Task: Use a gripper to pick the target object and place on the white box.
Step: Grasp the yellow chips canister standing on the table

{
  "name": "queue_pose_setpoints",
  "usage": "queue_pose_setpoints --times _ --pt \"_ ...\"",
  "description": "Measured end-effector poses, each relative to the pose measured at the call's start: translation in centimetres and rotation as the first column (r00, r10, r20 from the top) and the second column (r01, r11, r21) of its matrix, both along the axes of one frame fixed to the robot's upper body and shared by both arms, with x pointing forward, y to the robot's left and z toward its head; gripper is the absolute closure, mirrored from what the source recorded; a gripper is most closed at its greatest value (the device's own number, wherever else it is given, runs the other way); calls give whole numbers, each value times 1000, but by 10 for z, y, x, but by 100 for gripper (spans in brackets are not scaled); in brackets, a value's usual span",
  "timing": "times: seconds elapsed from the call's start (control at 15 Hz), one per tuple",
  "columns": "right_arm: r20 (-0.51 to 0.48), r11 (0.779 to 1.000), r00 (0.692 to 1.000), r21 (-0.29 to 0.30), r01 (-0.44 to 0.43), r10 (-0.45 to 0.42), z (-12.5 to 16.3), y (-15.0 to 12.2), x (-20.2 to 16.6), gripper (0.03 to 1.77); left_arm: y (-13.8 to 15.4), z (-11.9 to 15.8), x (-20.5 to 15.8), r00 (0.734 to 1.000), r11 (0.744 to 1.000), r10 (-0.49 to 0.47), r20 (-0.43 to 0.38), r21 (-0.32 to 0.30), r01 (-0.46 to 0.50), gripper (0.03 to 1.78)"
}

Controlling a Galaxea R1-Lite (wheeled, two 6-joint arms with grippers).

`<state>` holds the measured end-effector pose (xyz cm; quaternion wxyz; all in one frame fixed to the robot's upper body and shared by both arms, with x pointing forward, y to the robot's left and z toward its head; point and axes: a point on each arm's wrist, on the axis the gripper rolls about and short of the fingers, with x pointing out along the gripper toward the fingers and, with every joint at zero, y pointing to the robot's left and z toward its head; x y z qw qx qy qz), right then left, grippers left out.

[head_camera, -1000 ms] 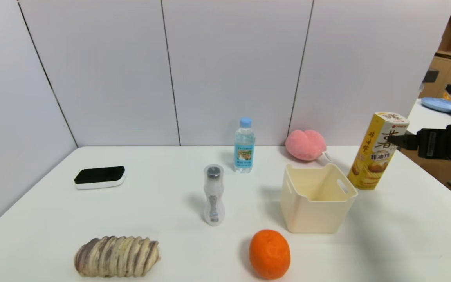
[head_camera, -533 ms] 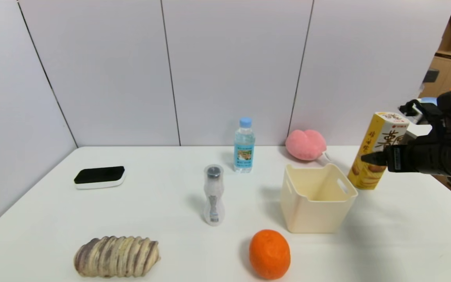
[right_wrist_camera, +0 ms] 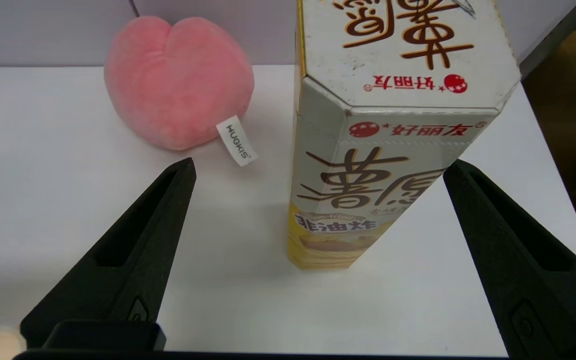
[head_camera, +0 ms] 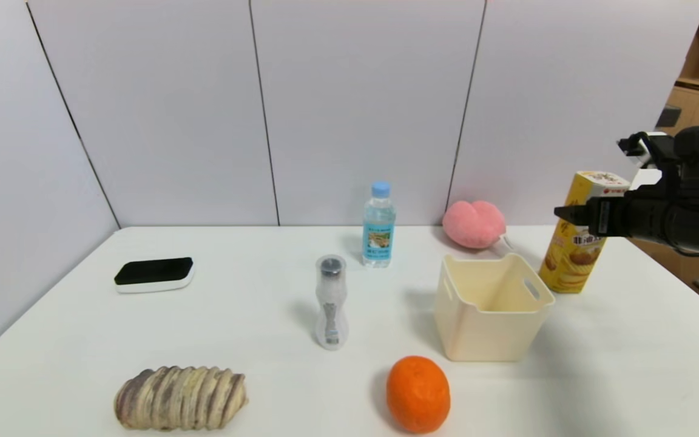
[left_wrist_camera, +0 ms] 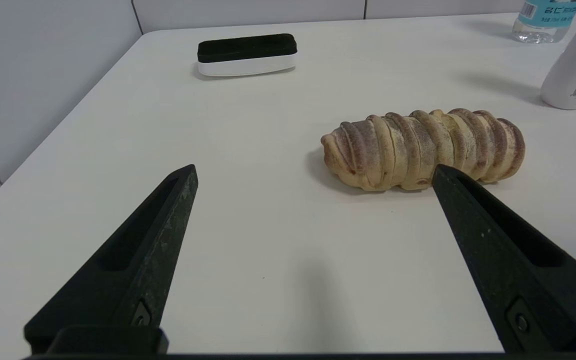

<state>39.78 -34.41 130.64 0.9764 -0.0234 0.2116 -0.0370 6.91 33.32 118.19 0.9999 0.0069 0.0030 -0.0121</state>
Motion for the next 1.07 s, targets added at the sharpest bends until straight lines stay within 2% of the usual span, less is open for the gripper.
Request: queue_pose_setpoints --times 0.13,0.47,0.87,1.07 --pt "38 1000 999 -4 3 -3 -1 -1 1 9 0 0 0 1000 1000 0 0 0 0 12" --pt "-59 998 998 -59 19 -22 -19 -9 -12 9 0 0 0 1000 1000 0 0 0 0 12" --pt "-28 996 998 -73 49 -51 -14 -11 -12 9 0 0 0 1000 1000 0 0 0 0 12" --pt "31 996 998 -74 51 -48 -10 -11 -11 9 0 0 0 1000 1000 0 0 0 0 12"
